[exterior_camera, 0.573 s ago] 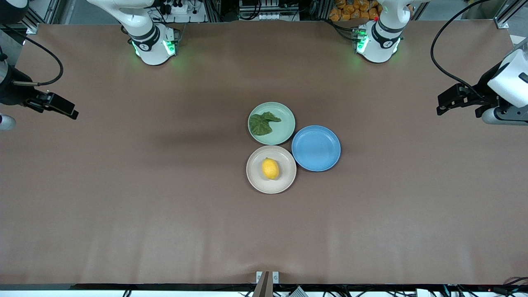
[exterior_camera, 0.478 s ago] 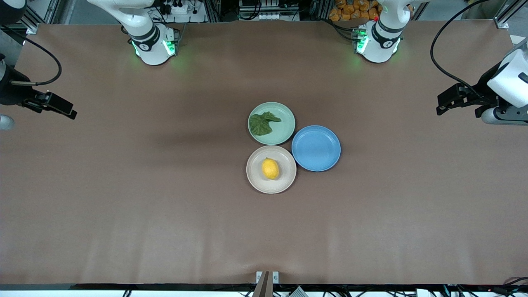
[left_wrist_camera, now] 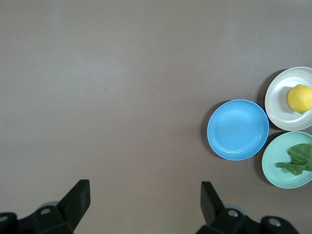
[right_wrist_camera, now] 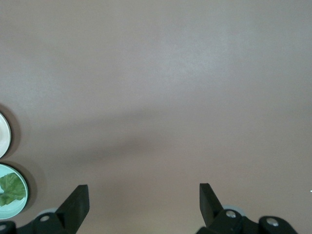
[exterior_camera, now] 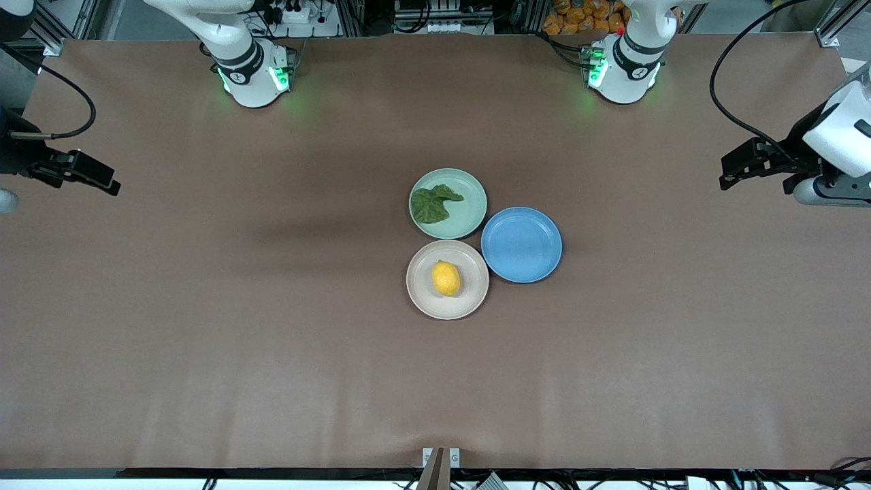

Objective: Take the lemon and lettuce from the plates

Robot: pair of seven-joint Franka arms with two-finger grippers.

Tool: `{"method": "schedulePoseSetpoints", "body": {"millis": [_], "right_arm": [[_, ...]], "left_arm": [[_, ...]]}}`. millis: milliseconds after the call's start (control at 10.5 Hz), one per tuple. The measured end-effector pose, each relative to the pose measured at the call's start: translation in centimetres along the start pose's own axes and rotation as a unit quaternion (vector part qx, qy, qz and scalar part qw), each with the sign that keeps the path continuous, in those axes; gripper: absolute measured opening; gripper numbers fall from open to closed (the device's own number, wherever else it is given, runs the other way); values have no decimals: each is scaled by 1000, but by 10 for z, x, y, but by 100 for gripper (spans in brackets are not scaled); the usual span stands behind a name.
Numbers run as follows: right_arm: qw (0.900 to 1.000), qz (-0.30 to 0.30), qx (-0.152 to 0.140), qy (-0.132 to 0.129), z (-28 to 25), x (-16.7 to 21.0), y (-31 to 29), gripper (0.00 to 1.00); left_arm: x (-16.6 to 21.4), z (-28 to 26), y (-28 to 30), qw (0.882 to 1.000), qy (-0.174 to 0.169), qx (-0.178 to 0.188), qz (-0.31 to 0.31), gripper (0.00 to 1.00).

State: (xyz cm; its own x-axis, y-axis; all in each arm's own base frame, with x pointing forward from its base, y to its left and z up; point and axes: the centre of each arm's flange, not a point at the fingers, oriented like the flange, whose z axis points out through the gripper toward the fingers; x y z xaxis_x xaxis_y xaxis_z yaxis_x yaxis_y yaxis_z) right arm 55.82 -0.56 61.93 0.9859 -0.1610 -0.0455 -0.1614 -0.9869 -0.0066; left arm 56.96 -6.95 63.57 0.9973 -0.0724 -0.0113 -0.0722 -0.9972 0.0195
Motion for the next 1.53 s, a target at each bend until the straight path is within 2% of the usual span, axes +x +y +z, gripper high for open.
{"method": "schedulePoseSetpoints", "body": {"millis": [382,764,1051,1338,1529], "right_arm": [[1000,-11,0,1,-1,0,3,100],[1000,-12,0,2,-2,0,7,100],[1000,-12,0,2,-2,0,8,100],[1000,-12,-1,2,-3,0,8,100],[1000,-13,-1,2,-2,0,7,100]], "left_arm": [[9,13,32,1000,4,-4,30,100],[50,62,59,998,29,-38,35,100],[67,99,127,997,46,-56,13,100],[73,147,170,998,23,-62,24,100],[82,181,190,997,23,-69,33,100]]}}
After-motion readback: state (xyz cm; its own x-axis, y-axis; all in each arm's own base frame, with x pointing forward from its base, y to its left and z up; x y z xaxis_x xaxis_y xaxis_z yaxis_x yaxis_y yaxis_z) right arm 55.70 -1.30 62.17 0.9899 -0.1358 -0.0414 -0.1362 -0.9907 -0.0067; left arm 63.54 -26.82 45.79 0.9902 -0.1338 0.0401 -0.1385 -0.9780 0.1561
